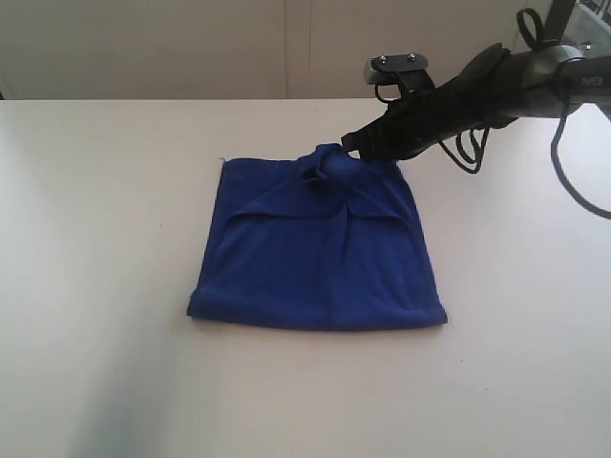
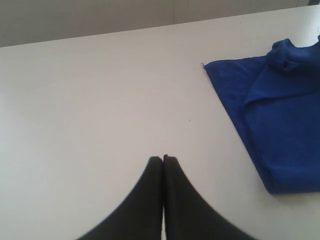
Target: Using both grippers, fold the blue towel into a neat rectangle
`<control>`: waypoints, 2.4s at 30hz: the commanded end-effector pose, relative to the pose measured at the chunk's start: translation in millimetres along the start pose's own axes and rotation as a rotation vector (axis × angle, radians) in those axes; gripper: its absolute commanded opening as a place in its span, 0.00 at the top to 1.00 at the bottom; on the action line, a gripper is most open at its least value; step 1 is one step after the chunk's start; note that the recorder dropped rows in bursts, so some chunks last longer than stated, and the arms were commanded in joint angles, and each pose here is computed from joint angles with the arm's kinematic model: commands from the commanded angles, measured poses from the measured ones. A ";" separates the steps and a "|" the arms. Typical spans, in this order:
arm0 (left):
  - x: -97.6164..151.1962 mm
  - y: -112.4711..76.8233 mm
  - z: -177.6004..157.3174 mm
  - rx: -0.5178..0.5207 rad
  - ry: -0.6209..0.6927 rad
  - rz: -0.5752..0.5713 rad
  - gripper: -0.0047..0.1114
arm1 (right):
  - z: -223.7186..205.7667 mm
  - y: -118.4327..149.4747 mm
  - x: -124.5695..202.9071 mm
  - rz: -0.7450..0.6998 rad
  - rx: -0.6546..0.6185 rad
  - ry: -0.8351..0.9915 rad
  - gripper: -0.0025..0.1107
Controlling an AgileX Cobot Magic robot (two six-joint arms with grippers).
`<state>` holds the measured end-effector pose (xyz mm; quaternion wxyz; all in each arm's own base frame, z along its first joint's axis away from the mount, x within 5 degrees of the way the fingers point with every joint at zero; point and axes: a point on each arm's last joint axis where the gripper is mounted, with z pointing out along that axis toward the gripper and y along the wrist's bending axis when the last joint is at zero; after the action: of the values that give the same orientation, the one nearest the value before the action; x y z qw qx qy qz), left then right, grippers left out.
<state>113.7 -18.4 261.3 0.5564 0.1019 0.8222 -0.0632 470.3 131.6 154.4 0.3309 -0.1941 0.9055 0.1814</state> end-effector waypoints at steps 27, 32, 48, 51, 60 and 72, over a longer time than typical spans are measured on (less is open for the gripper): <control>1.0 -0.8 -0.4 0.005 -0.014 -0.047 0.96 | -42.4 8.8 16.4 -0.033 0.077 0.034 0.98; -0.7 -3.0 -0.4 0.031 -0.030 -0.121 0.96 | -45.9 -1.5 19.5 -0.053 0.091 0.060 0.98; -9.3 -5.1 34.3 0.174 0.076 -0.211 0.96 | -38.7 -16.7 29.8 -0.137 0.143 0.113 0.98; -27.5 -8.6 51.3 0.264 0.030 -0.175 0.96 | -38.7 -16.6 30.0 -0.135 0.141 0.115 0.98; -60.3 -32.5 130.2 0.315 0.098 -0.096 0.96 | -38.7 -15.9 30.6 -0.095 0.135 0.119 0.98; -77.4 -71.5 199.7 0.459 0.184 0.061 0.96 | -38.7 -15.4 31.3 -0.092 0.130 0.125 0.98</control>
<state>303.2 -129.6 261.2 0.4600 0.2264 0.8325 -0.2099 435.0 95.7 157.0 0.2933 -0.2312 0.9230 0.0932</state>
